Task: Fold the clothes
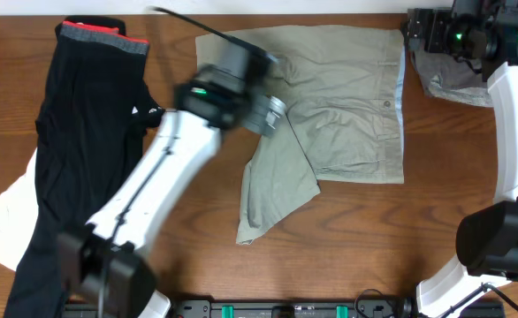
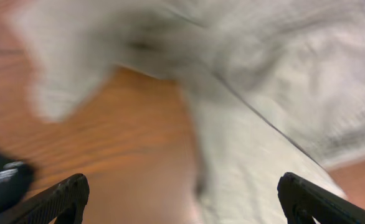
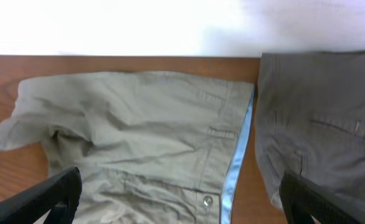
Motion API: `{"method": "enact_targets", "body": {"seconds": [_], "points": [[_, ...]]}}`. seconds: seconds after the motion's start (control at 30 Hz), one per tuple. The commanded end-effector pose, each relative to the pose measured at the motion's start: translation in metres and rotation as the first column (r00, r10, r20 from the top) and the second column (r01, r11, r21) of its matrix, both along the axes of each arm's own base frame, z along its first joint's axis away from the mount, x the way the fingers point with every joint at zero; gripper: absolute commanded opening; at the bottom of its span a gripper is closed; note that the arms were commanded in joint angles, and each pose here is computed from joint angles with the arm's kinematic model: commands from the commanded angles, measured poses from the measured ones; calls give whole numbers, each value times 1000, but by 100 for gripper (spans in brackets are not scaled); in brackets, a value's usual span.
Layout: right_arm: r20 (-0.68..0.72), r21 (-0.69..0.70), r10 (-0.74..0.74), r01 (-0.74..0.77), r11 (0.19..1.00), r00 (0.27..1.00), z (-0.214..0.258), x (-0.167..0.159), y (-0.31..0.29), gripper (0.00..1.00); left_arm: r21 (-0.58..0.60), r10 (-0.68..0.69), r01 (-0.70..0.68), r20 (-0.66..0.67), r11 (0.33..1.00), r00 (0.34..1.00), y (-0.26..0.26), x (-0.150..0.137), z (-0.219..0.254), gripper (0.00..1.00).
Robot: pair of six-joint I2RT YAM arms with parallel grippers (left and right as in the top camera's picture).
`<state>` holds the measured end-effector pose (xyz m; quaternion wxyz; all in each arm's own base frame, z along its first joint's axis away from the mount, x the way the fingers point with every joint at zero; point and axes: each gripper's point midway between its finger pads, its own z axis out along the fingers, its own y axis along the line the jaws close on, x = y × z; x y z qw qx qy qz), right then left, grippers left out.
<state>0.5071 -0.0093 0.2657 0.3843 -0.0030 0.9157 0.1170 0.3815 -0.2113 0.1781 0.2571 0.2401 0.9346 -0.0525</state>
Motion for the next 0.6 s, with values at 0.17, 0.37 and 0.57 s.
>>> {"method": "enact_targets", "body": {"seconds": [0.17, 0.37, 0.57], "points": [[-96, 21, -31, 33, 999, 995, -23, -10, -13, 95, 14, -11, 14, -163, 1000, 987, -65, -48, -54, 98], [-116, 38, -87, 92, 995, 989, -25, -14, -34, 93, -34, 187, -202, -259, 979, 948, -90, -64, -78, 94], [-124, 39, -116, 122, 992, 985, -27, -17, -48, 93, 13, 222, -229, -303, 973, 927, -105, -74, -116, 84]]}}
